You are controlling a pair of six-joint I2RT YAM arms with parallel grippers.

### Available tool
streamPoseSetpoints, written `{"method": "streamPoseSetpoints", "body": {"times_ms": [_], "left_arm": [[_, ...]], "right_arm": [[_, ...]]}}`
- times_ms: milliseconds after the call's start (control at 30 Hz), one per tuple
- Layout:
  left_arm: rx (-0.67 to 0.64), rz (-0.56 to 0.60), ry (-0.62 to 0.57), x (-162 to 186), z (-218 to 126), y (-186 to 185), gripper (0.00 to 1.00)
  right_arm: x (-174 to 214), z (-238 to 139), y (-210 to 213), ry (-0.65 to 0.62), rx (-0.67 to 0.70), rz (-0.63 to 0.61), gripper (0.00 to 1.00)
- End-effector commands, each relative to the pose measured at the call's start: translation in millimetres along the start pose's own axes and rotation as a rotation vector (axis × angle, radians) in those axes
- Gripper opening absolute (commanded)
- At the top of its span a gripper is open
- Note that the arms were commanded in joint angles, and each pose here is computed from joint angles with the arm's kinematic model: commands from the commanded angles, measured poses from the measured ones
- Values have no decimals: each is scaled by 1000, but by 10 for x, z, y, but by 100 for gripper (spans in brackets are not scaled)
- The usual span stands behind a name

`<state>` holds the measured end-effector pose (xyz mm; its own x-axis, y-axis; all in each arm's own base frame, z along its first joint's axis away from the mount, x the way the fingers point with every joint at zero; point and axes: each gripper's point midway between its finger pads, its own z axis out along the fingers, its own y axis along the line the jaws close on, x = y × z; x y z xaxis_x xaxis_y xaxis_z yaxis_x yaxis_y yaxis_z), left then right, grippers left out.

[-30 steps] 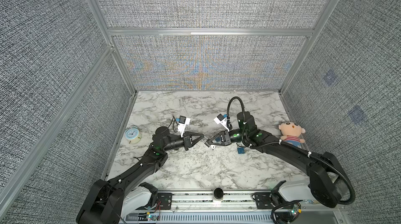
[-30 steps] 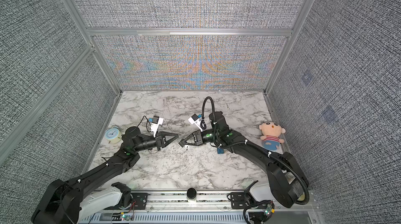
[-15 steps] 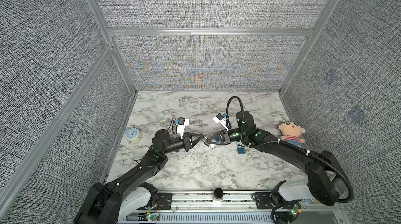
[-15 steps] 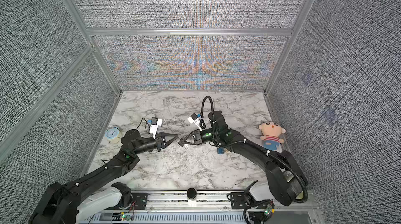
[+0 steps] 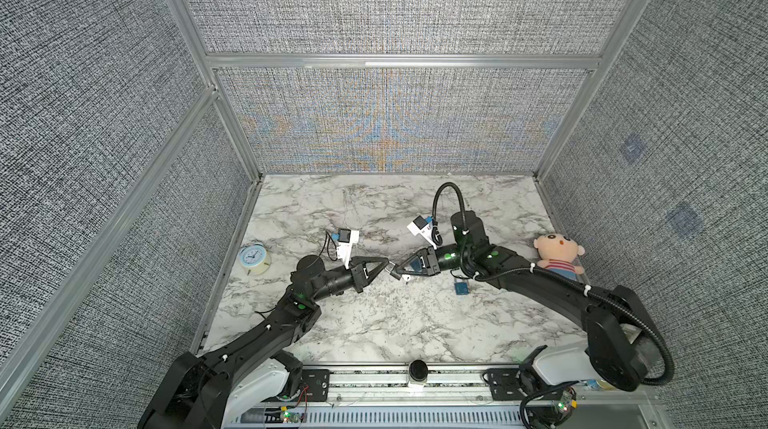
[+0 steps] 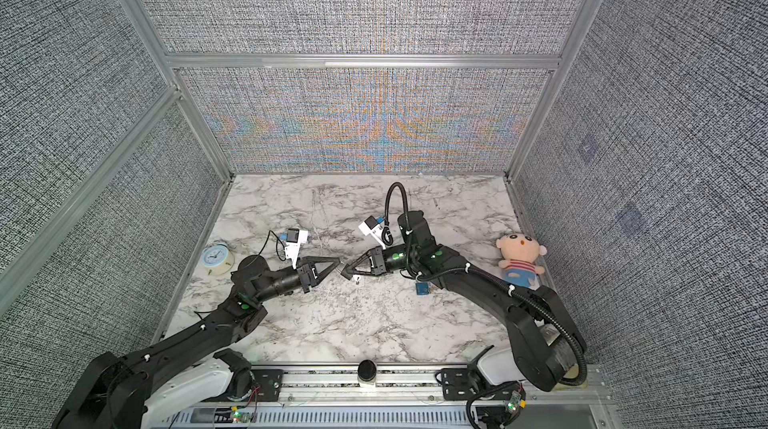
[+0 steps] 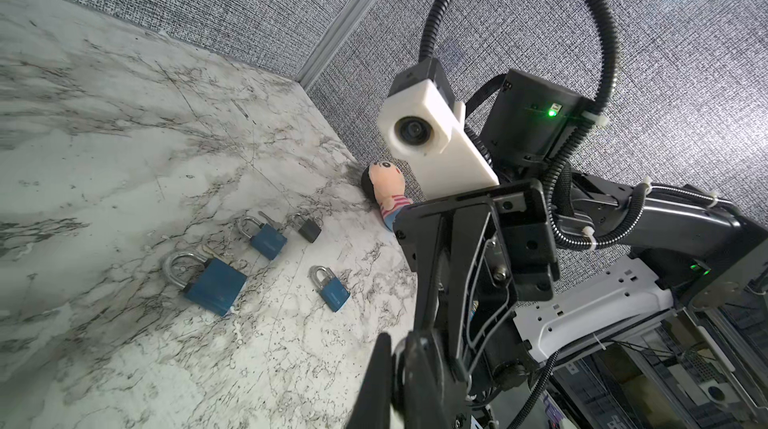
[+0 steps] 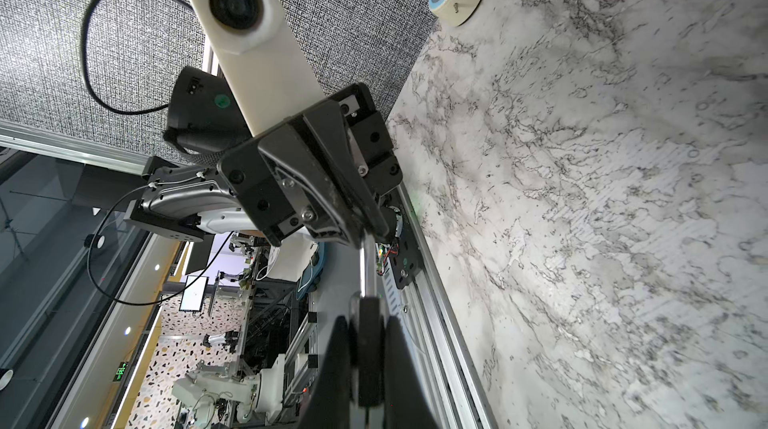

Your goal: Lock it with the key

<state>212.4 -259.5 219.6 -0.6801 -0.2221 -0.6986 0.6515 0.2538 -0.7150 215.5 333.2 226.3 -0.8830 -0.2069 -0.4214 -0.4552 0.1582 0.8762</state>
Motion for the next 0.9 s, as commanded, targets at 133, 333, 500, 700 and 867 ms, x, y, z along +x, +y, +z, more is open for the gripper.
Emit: {"method": "streamPoseSetpoints", "body": {"times_ms": [133,333,500,700,867], "left_arm": [[100,-61,122,341,-39,-156,0],[66,-48,34,184,-69,-160,0],[8,-24,-52,-13,-108,-148,0],[-73,34,-66,-112,-124,-92,0],[-88,56,-17,-97,-80,-86,0]], "right_arm": [[-487,-53,258,-186,-37,-189,0],[-473,-10,240,-177,-51,-173,0],[-387,7,192,-153,-29,-159,0],[-316,-29,13,-127,81,-143,0],[-290,-169,83,-136,71,-172,26]]}}
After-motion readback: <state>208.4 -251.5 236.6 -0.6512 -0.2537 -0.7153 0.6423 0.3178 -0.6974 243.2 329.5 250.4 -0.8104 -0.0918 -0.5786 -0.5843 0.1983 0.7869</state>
